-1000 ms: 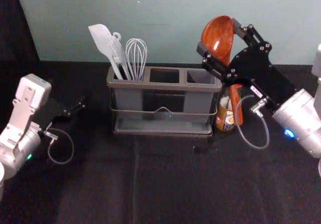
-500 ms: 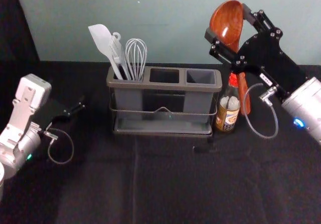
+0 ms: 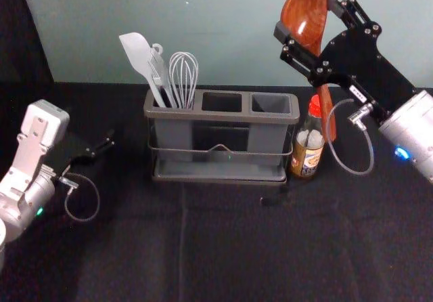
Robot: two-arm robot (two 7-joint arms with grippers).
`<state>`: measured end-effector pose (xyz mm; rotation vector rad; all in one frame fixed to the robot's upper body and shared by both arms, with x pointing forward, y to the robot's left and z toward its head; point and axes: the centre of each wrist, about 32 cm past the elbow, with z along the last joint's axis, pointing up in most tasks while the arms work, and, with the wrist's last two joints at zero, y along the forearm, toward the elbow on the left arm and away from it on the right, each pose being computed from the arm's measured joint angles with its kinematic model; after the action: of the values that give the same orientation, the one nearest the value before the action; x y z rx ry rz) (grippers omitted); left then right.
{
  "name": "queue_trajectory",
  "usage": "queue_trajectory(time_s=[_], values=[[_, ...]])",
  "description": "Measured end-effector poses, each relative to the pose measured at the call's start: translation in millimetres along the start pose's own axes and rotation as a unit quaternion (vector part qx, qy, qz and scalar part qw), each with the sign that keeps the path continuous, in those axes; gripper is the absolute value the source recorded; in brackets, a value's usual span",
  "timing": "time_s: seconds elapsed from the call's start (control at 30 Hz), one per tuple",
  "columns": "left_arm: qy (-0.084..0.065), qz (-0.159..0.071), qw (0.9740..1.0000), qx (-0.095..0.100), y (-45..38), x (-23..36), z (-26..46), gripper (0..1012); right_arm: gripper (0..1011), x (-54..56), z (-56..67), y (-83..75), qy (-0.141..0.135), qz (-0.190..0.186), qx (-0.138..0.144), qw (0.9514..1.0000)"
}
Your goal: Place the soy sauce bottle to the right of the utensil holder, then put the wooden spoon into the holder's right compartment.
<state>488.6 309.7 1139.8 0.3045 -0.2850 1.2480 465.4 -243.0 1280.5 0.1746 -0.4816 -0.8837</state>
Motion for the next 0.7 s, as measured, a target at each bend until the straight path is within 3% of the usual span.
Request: queue_trajectory(time_s=[0.43,0.6,0.7], values=[[0.0,0.0,1.0,0.0,0.0,0.0,0.0,1005,837,2.9,-1.7,15.4,-0.012,0.002,0.013,0.9998],[0.0,0.0,1.0,0.0,0.0,0.0,0.0,1005,837,4.7,-8.0,24.5,-0.012,0.007,0.018,0.9997],[0.0,0.0,1.0,0.0,0.0,0.0,0.0,1005,836,6.8,-16.4,30.2,0.002,0.008,0.022,0.9997]])
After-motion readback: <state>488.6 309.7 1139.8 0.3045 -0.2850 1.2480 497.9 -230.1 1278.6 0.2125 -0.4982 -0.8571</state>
